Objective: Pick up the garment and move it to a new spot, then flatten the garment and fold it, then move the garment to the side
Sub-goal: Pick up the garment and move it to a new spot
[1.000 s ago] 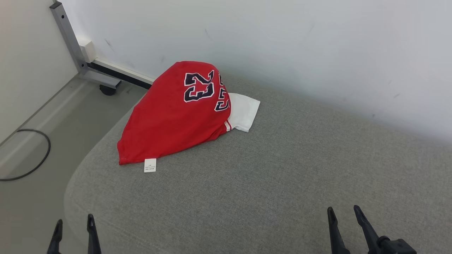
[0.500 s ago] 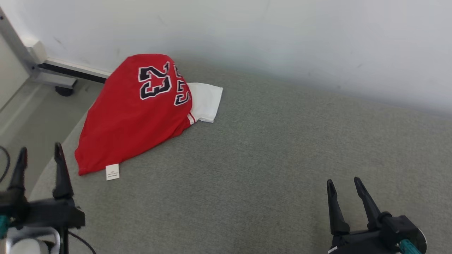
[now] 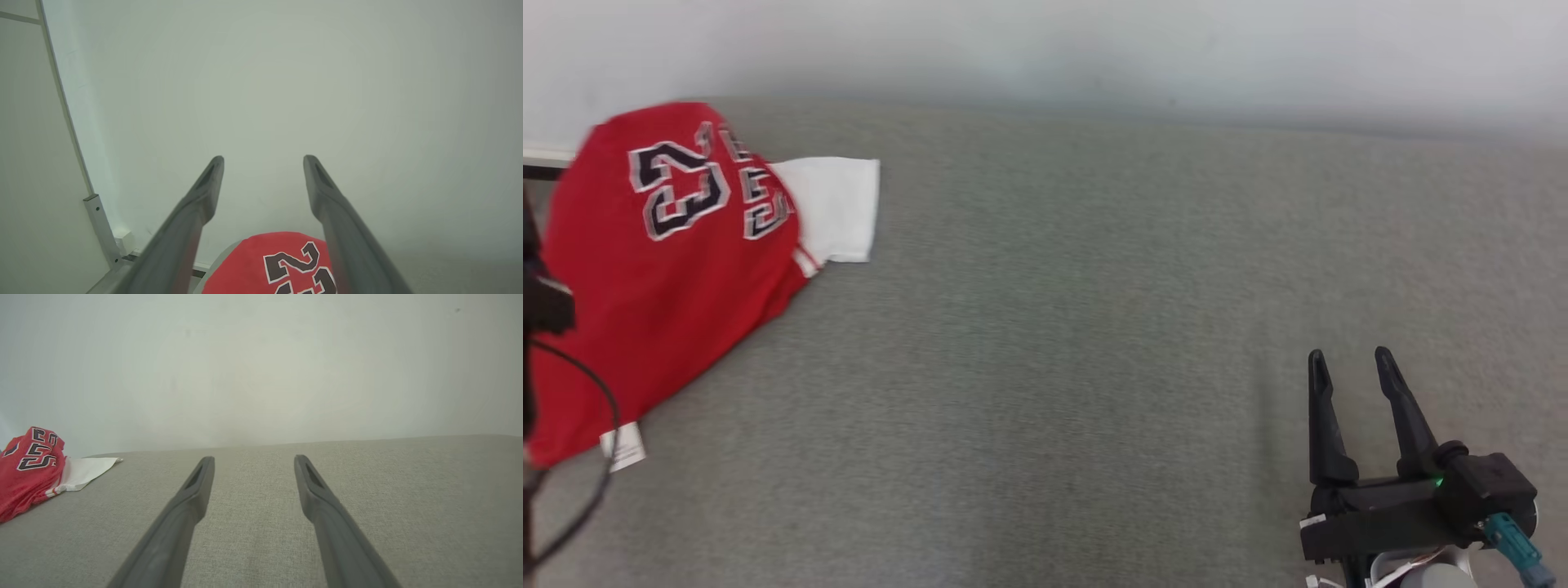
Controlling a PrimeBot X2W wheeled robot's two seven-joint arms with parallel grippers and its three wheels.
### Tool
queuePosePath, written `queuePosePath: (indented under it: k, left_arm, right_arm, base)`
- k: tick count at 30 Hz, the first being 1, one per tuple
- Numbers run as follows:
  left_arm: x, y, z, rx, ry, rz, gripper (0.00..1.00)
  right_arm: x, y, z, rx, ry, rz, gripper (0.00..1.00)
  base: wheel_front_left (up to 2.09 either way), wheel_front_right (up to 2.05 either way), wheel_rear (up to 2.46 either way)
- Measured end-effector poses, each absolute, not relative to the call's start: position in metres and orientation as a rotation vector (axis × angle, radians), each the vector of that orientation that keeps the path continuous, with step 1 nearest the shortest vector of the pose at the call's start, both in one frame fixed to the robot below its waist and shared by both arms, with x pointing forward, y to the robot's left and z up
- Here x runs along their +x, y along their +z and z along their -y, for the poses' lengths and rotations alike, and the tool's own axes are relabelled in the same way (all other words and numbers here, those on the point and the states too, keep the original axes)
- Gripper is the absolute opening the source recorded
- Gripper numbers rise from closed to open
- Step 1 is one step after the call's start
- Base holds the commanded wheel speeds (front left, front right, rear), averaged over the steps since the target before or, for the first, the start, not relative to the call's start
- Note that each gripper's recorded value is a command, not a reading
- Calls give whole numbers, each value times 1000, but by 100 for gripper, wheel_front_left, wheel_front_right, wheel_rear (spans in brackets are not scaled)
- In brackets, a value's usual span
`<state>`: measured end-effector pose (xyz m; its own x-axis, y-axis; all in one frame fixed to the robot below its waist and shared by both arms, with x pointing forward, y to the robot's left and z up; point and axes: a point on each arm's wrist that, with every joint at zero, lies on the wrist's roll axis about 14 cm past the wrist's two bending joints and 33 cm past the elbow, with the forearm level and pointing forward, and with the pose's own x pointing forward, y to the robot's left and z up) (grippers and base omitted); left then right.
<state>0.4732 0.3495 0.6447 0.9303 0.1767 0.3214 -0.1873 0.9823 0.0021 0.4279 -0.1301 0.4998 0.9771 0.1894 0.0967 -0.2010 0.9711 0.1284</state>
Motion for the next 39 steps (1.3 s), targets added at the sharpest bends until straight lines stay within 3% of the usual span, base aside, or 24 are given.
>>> queuePosePath:
  k: [13,24,30,31,32,33,39]
  left_arm:
    - [575,569,-318,-24,69,-94,100]
    - [587,480,-306,-44,50,-476,100]
    - [587,465,-312,-54,72,-535,100]
    - [587,461,-311,-52,72,-546,71]
    - [587,459,-311,-51,72,-552,71]
    - [587,458,-311,-50,72,-553,0]
    - [594,473,-306,-22,50,-471,0]
  right_arm:
    - [419,480,186,153,34,36,100]
    - [411,468,213,136,-44,1,100]
    - [412,468,216,133,-52,1,100]
    - [412,468,217,132,-54,0,100]
    - [412,467,217,131,-56,-1,100]
    - [412,467,218,131,-57,-3,100]
    - [412,467,220,129,-65,-2,100]
  base:
    - [0,0,0]
    - [0,0,0]
    - [0,0,0]
    - [0,0,0]
    - [0,0,0]
    - [0,0,0]
    - [0,0,0]
